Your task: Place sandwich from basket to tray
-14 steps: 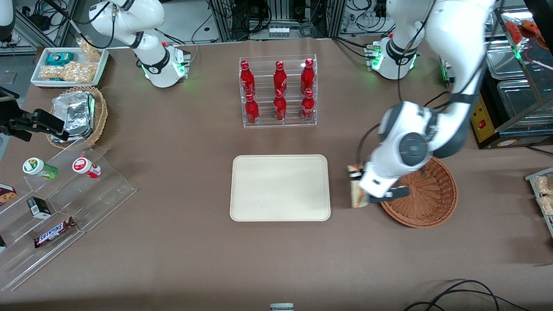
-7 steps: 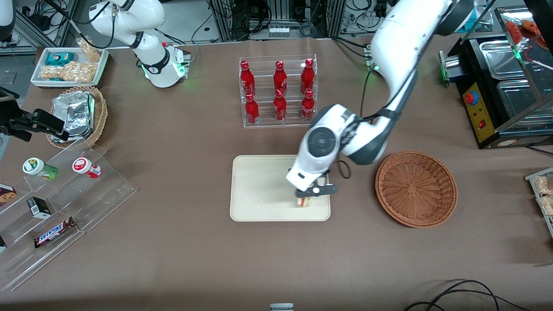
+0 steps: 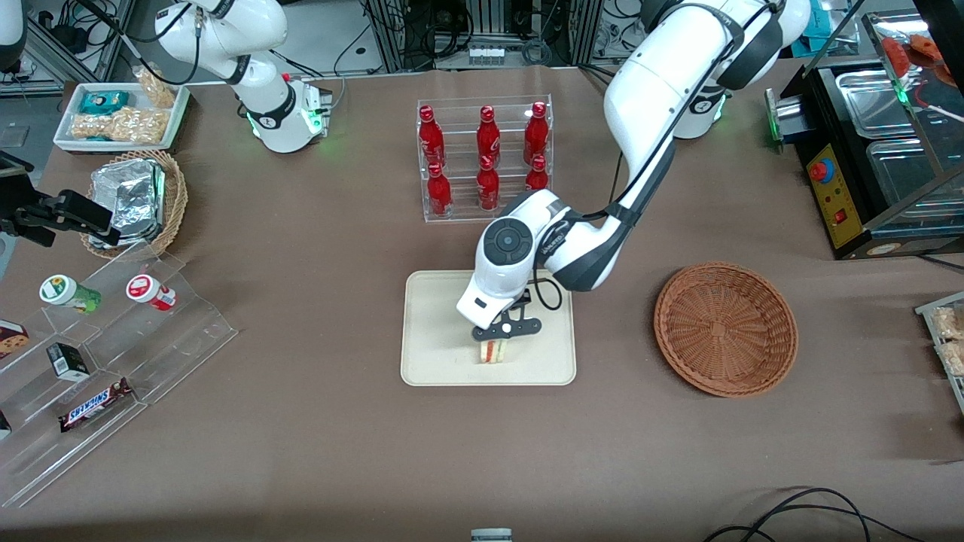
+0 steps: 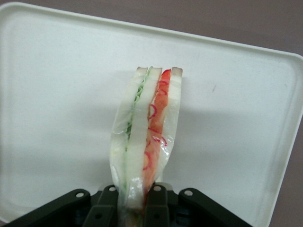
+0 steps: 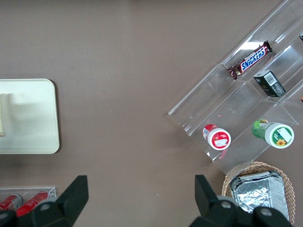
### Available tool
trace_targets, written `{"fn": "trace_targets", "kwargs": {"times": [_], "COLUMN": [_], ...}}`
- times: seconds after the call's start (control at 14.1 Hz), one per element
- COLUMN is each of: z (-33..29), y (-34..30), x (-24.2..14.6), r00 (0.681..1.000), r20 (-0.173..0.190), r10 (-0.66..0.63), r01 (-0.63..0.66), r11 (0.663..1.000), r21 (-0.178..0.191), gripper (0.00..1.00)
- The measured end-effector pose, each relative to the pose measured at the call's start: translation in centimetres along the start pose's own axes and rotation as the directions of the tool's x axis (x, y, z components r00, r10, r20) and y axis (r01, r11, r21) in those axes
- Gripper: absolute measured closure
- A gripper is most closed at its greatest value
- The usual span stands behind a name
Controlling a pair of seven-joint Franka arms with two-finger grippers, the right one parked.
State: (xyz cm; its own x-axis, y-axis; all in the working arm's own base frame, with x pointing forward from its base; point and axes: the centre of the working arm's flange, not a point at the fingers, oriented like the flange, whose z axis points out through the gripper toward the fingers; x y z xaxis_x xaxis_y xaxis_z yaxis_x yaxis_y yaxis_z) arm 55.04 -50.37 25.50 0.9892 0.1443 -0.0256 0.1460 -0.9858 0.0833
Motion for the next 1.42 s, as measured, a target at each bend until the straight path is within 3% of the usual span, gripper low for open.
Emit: {"fn": "trace_targets", "kwargs": {"times": [0.35,0.42,0.71,0.99,1.2,1.42], "z": [1.9,2.1,0.8,-8.9,-18.2,-22.0], "y": [1.4,1.4,1.6,0.6,-1.8,-6.0], "x": [-1.8,-1.9,-1.4,-0.7,-0.8,-0.7], "r00": [1.000,1.000,1.000,0.999,0.996,0.993], "r20": [0.008,0.006,-0.011,-0.040,-0.080,-0.082], "r10": [0.013,0.012,0.009,-0.004,-0.032,-0.079], "r01": [-0.013,-0.012,-0.009,0.005,0.038,0.090], "r11": [1.000,1.000,1.000,0.999,0.997,0.986], "r21": [-0.001,-0.006,-0.017,0.032,0.070,0.140], "gripper": [0.85,0.81,0.41,0.01,0.00,0.00]}}
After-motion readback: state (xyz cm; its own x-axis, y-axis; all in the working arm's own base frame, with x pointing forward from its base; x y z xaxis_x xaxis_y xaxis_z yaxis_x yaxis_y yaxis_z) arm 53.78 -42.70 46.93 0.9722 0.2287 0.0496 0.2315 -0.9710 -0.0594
